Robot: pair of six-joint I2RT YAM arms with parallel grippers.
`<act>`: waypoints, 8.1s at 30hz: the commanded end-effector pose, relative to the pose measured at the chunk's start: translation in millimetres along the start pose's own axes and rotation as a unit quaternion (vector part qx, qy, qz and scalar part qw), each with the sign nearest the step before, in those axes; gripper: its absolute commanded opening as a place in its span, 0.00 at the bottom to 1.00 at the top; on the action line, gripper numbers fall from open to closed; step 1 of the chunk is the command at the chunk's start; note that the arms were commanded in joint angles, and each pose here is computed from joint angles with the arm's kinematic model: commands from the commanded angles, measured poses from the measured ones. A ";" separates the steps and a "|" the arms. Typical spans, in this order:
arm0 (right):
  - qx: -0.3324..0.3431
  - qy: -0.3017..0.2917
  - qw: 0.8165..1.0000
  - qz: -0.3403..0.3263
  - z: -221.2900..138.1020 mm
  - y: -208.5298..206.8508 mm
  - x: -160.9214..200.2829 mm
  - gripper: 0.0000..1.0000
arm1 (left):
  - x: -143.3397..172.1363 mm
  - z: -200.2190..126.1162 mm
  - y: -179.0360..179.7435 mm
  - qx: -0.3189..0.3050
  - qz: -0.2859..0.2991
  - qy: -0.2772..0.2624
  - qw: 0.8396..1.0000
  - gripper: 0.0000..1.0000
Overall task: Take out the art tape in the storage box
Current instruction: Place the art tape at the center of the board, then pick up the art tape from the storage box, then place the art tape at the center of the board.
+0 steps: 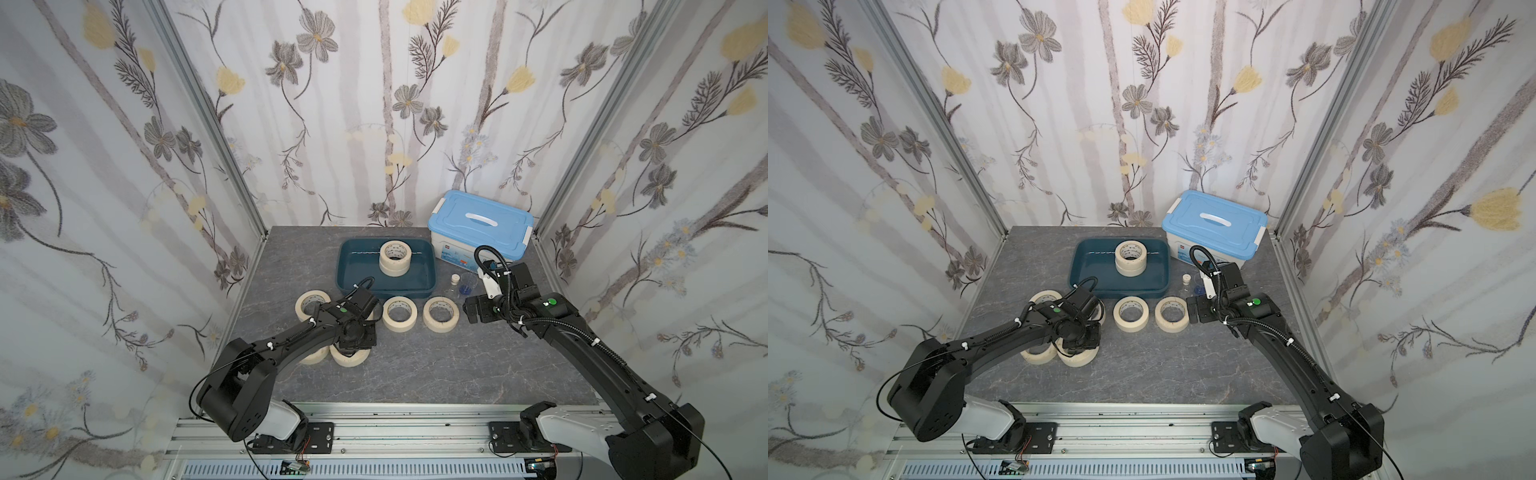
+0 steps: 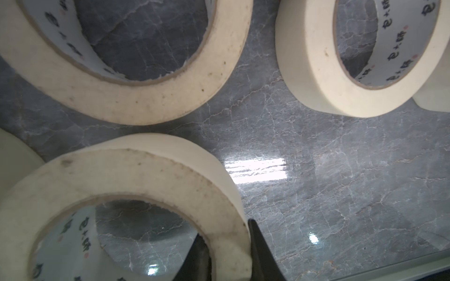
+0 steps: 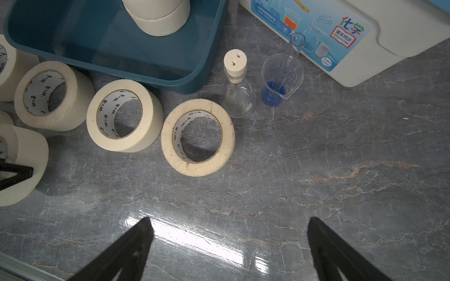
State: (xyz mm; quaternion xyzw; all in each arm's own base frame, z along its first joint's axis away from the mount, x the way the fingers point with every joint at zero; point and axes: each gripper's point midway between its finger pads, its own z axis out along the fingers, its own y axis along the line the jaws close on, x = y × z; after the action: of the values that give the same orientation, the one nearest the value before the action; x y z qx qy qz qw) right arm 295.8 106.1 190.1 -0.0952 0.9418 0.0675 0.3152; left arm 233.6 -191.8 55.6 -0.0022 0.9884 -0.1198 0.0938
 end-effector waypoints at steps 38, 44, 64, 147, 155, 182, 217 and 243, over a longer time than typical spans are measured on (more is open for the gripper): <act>0.003 -0.017 1.000 0.004 -1.1 -1.9 -7.9 1.00 | -16.1 8.6 3.6 -0.038 0.011 -0.023 0.999 0.44; 0.004 -0.017 1.000 0.004 -1.2 -2.2 -8.2 1.00 | -28.8 -14.2 -1.8 -0.043 0.020 -0.041 0.998 0.53; 0.002 -0.014 1.000 0.004 -0.6 -3.0 -3.0 1.00 | -130.0 -49.7 -30.6 -0.059 0.060 -0.113 0.990 0.80; 0.002 -0.026 1.000 0.016 -10.0 -8.6 6.7 1.00 | -318.4 -29.5 -82.1 0.025 -0.013 -0.178 0.984 0.09; 0.000 -0.028 0.999 0.018 -11.1 -8.4 6.7 1.00 | -286.7 -62.6 -84.2 0.032 0.010 -0.192 0.981 0.08; -0.004 -0.028 0.999 0.020 -9.6 -6.8 4.2 1.00 | -124.7 -94.9 -55.3 0.011 0.033 -0.162 0.986 0.07; -0.008 -0.022 1.000 0.020 -0.7 -4.2 -3.1 1.00 | 1.8 -6.4 -74.5 -0.006 0.077 -0.031 0.997 0.07; -0.011 -0.017 1.000 0.023 2.2 -3.1 -1.4 1.00 | -4.4 33.1 -44.8 -0.077 0.072 -0.057 0.993 0.18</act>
State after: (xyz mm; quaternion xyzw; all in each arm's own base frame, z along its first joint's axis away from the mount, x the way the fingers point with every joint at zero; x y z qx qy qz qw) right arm 295.6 101.4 185.9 -0.0816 0.9400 0.0791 0.3217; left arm 240.7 -254.2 36.6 0.0685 0.9847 -0.0592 0.1487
